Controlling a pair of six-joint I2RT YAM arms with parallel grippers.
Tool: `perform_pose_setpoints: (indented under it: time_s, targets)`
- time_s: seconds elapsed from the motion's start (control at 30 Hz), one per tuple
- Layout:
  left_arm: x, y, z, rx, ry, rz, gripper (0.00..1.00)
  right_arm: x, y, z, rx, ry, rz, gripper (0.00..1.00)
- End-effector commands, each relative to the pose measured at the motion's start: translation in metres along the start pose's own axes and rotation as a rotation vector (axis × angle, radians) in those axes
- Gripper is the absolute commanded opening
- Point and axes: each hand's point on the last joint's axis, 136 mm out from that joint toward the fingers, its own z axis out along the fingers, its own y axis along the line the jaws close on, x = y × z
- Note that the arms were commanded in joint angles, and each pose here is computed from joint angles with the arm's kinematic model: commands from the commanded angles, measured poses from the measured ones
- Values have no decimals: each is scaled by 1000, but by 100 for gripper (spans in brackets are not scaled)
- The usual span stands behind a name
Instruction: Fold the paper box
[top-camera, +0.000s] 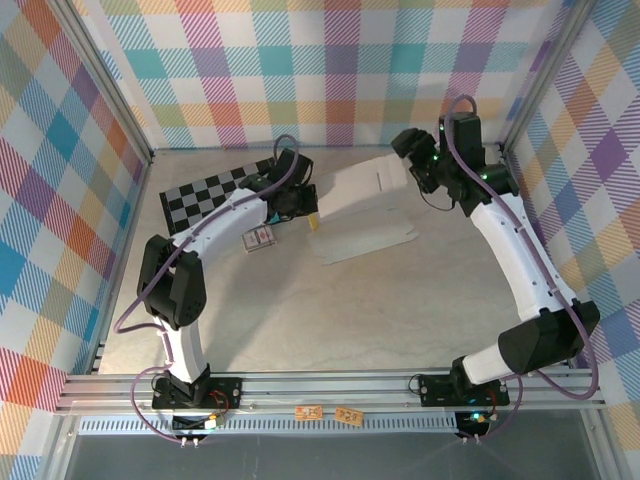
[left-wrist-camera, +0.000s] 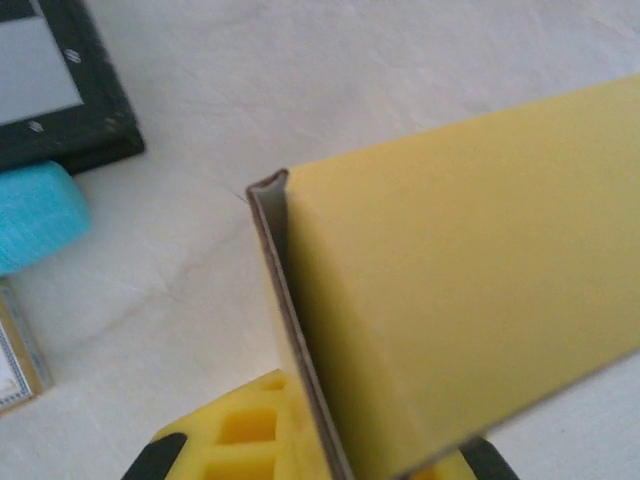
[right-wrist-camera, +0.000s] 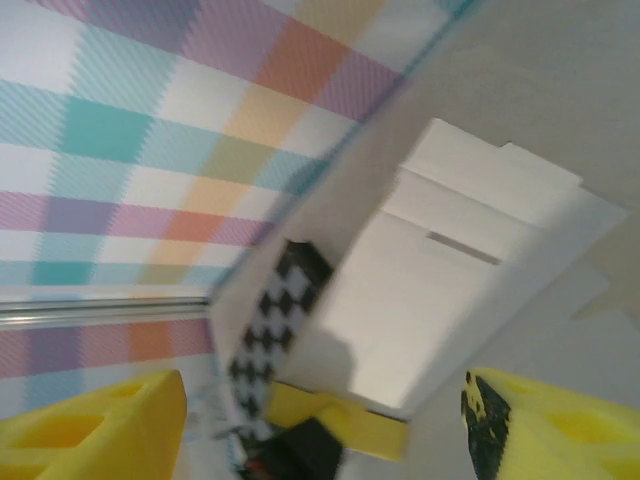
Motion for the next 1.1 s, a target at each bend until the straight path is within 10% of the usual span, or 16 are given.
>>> perform_pose_setpoints:
  time_s: [0.0, 1.07]
  targets:
    - [22, -11, -34, 78, 129, 36, 0, 13, -36, -14, 170, 55, -98, 72]
    - [37, -33, -56, 292, 263, 228, 0, 63, -113, -7, -42, 330, -670, 62]
